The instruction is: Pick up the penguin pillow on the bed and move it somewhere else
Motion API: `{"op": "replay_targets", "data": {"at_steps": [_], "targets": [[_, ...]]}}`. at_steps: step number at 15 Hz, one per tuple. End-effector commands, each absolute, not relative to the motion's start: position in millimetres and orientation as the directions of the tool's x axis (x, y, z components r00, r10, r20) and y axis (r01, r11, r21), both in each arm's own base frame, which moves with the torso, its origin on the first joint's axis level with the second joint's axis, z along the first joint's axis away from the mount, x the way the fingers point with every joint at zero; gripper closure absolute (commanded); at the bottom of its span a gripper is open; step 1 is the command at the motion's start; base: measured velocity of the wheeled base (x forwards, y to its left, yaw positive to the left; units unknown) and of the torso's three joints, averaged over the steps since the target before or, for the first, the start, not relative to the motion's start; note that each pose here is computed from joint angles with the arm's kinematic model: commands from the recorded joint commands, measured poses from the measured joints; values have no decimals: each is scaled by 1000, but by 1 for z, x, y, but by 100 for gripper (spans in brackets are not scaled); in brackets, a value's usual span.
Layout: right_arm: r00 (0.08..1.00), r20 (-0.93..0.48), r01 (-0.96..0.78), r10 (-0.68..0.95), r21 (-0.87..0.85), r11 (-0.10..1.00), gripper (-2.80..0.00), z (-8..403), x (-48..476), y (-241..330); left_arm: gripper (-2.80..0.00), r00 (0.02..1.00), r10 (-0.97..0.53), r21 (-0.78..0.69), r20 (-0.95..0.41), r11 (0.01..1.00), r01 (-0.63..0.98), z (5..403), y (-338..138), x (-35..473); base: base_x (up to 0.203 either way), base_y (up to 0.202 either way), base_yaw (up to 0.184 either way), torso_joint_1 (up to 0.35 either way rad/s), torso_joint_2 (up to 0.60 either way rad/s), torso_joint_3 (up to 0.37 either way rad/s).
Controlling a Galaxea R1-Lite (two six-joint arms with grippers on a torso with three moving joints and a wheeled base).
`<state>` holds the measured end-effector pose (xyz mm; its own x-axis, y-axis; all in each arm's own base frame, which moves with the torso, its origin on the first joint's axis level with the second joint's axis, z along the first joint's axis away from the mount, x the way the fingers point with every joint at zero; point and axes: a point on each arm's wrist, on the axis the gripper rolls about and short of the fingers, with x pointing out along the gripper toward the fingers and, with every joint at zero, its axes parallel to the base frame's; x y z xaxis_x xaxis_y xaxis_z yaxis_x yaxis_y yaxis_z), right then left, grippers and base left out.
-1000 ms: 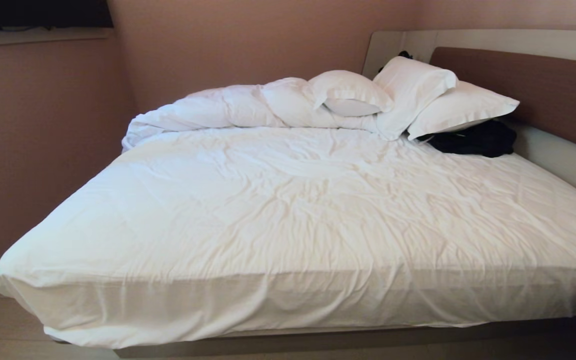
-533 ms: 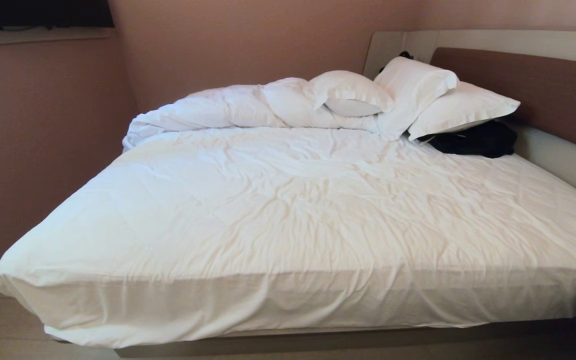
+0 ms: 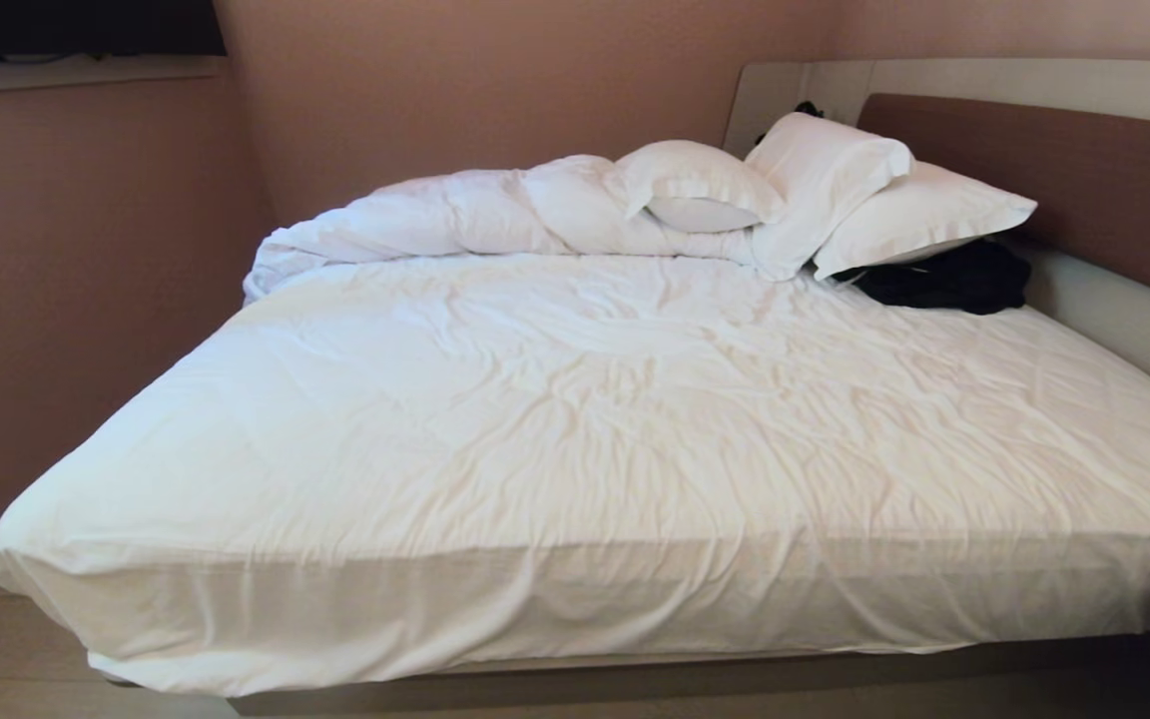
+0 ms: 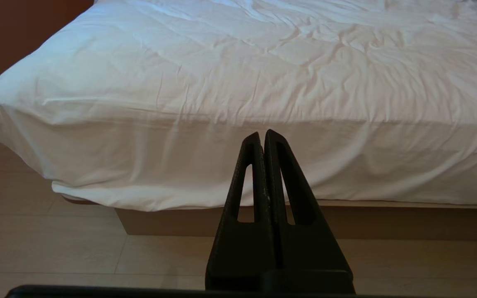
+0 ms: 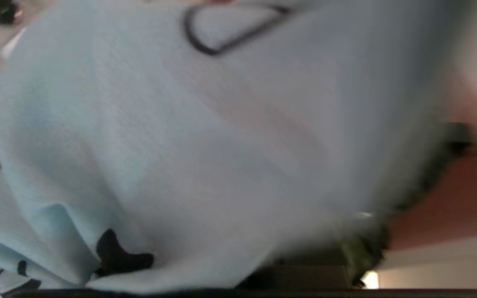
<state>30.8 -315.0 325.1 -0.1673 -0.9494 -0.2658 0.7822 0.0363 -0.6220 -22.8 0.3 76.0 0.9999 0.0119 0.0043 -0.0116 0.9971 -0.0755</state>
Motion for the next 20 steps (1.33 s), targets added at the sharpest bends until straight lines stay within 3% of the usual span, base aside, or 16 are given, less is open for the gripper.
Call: {"op": "replay_targets", "data": {"at_steps": [1, 6, 10, 20], "targets": [[-92, -319, 790, -943, -601, 126, 0, 306, 29, -340, 0, 1000, 12, -77, 2, 997, -12, 75, 0, -23, 0, 0, 0, 0, 0, 0], [-178, -303, 792, -936, -609, 46, 0, 301, 2, -378, 0, 1000, 12, -77, 2, 997, -12, 75, 0, -23, 0, 0, 0, 0, 0, 0], [-240, -263, 789, -934, -614, -30, 0, 316, -27, -373, 0, 1000, 12, -77, 2, 997, -12, 75, 0, -23, 0, 0, 0, 0, 0, 0], [-397, -307, 716, -865, -693, -83, 0, 337, -85, -348, 0, 1000, 12, -77, 2, 997, -12, 75, 0, -23, 0, 0, 0, 0, 0, 0]]}}
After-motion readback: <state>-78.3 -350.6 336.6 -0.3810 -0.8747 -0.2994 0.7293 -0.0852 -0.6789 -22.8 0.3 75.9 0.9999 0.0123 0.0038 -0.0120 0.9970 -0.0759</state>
